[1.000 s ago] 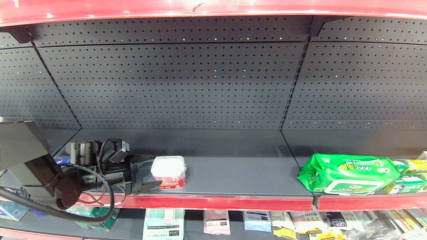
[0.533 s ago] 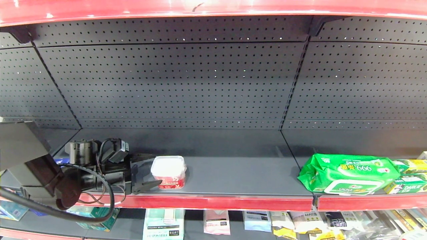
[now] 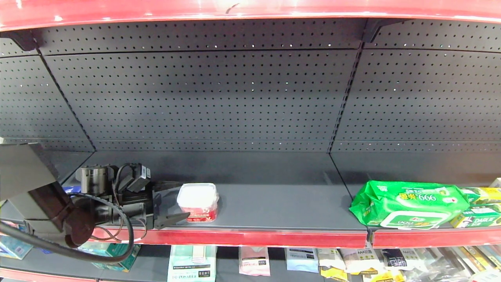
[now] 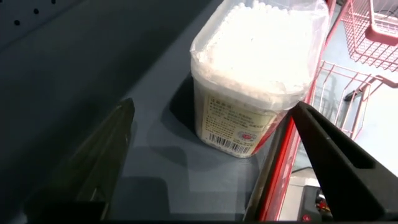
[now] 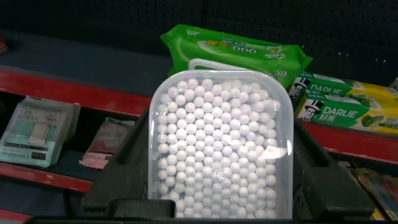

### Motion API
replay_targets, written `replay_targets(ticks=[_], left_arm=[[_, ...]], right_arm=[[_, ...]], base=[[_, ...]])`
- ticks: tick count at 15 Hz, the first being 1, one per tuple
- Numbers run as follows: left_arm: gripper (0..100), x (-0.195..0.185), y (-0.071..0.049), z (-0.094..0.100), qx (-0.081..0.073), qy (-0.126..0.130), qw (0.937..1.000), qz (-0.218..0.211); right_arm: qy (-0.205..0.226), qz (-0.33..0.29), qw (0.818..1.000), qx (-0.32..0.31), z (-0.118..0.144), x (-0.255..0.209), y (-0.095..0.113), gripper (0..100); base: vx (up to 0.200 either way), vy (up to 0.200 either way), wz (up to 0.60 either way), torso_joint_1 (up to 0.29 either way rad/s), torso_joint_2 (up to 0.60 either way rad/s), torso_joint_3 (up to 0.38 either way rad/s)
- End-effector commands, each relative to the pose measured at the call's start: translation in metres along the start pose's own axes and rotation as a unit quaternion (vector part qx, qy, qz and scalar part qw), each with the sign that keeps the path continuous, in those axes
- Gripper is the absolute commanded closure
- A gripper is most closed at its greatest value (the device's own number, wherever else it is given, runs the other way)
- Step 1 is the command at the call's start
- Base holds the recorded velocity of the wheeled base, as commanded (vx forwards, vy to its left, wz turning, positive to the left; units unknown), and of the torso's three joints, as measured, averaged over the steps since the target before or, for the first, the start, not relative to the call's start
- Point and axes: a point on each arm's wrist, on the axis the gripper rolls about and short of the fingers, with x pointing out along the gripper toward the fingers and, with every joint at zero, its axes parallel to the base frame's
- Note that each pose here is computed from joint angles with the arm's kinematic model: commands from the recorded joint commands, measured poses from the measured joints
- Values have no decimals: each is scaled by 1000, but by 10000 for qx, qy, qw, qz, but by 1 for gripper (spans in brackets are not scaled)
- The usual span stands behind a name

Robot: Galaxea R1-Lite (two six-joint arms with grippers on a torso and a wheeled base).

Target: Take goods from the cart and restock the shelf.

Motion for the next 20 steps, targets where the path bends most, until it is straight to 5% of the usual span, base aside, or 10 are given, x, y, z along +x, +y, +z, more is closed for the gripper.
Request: replay_targets(ticks=[1, 6, 11, 14, 15, 16, 17, 19, 20], left_arm=[[0, -4, -4, 7, 11, -85, 9999, -76], [0, -21, -27, 50, -431, -403, 9980, -242], [0, -22, -1, 86, 105, -652, 9973, 328], [0, -20, 10, 106, 55, -931, 9812, 1689], [0, -20, 10, 106, 55, -931, 9812, 1689], [0, -8, 10, 125, -321, -1391, 9312, 3353], [0, -5, 14, 132, -528, -1540, 8899, 4262], [0, -13, 15, 135, -728, -1585, 8279, 5331], [0, -30, -1, 137, -873, -1568, 8137, 5528]], right_arm=[[-4, 2, 10000, -3, 0, 0, 0, 100], [11, 4, 10000, -2, 0, 0, 0, 100], [11, 4, 10000, -2, 0, 0, 0, 100], [-35, -3, 10000, -7, 0, -1, 0, 100], [-35, -3, 10000, -7, 0, -1, 0, 100], [-35, -3, 10000, -7, 0, -1, 0, 100], [-36, 5, 10000, -7, 0, -1, 0, 100], [-58, 2, 10000, -9, 0, -1, 0, 100], [-98, 12, 10000, -5, 0, -2, 0, 100]], base=[[0, 0, 0, 0, 0, 0], [0, 0, 0, 0, 0, 0], [0, 0, 0, 0, 0, 0], [0, 0, 0, 0, 0, 0], [0, 0, 0, 0, 0, 0], [0, 0, 0, 0, 0, 0], [0, 0, 0, 0, 0, 0], [0, 0, 0, 0, 0, 0], [0, 0, 0, 0, 0, 0]])
